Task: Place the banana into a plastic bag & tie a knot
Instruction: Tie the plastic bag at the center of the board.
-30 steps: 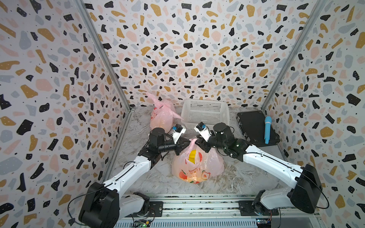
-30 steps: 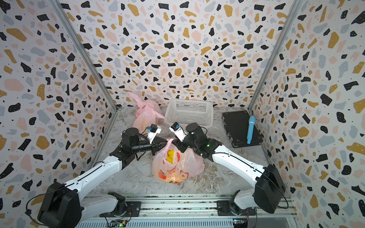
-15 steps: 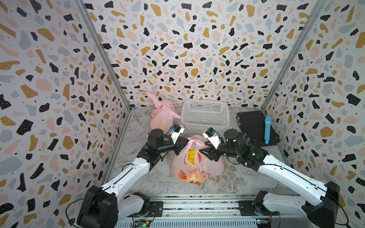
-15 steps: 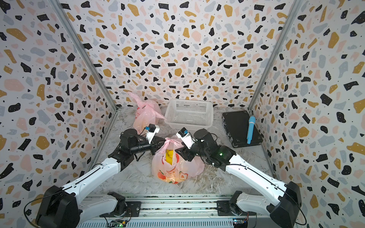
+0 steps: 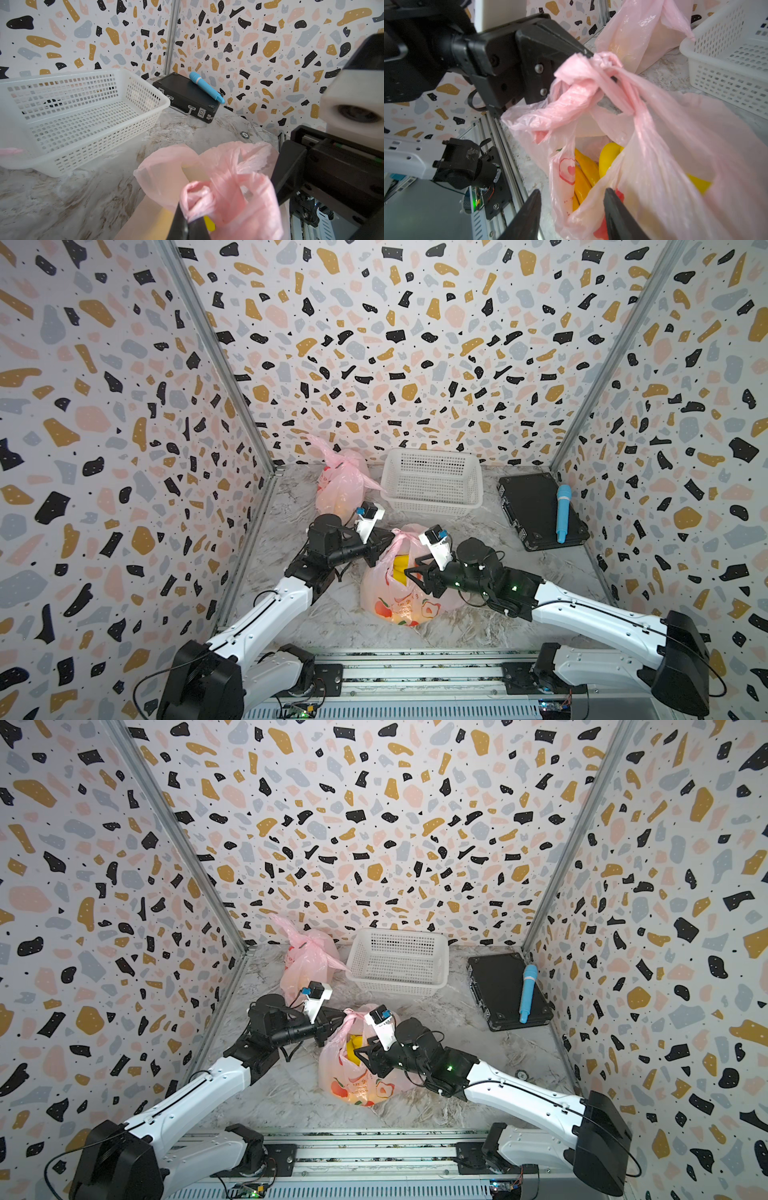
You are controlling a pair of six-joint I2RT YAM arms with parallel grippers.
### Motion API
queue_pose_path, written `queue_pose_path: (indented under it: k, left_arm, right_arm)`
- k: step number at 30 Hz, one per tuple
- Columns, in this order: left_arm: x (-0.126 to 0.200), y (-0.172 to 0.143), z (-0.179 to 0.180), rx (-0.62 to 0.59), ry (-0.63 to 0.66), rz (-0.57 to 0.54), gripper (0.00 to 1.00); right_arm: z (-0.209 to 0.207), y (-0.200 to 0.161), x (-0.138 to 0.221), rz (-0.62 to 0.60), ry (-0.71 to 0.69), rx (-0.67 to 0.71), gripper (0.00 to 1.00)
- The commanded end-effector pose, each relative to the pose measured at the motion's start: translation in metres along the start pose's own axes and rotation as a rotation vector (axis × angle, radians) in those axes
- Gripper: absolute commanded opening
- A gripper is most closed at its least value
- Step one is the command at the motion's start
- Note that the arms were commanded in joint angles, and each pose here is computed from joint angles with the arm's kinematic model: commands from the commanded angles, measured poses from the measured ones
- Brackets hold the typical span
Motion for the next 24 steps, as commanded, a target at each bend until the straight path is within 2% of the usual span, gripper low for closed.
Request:
queue_pose_path:
  k: [1,10,19,24]
  left_arm:
    - [0.004,0.009,0.000,-0.025,0.025,-0.045,0.00]
    - [0.006,0.005,0.000,-0.030,0.042,-0.041,0.00]
    - [0.006,0.004,-0.001,-0.028,0.039,-0.041,0.00]
    - [0.007,0.004,-0.002,-0.030,0.039,-0.045,0.00]
  right_arm:
    - [0.019,0.025,-0.006,-0.181,0.038,-0.060,0.50]
    - [0.040,0.021,-0.028,-0.168,0.101,-0.026,0.49]
    - [0.037,0.025,-0.035,-0.199,0.047,-0.066,0.50]
    - [0.037,0.029,-0.037,-0.205,0.030,-0.070,0.47]
Point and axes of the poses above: each gripper's point midway between its finger pads, its own x axis back along the fingers, its own z axis along the line the jaws close on, y = z × x, the point moved 6 cm from there along x, back along the fingers, and after that the axes turned 10 degrees about -x, right-handed, at the moved point
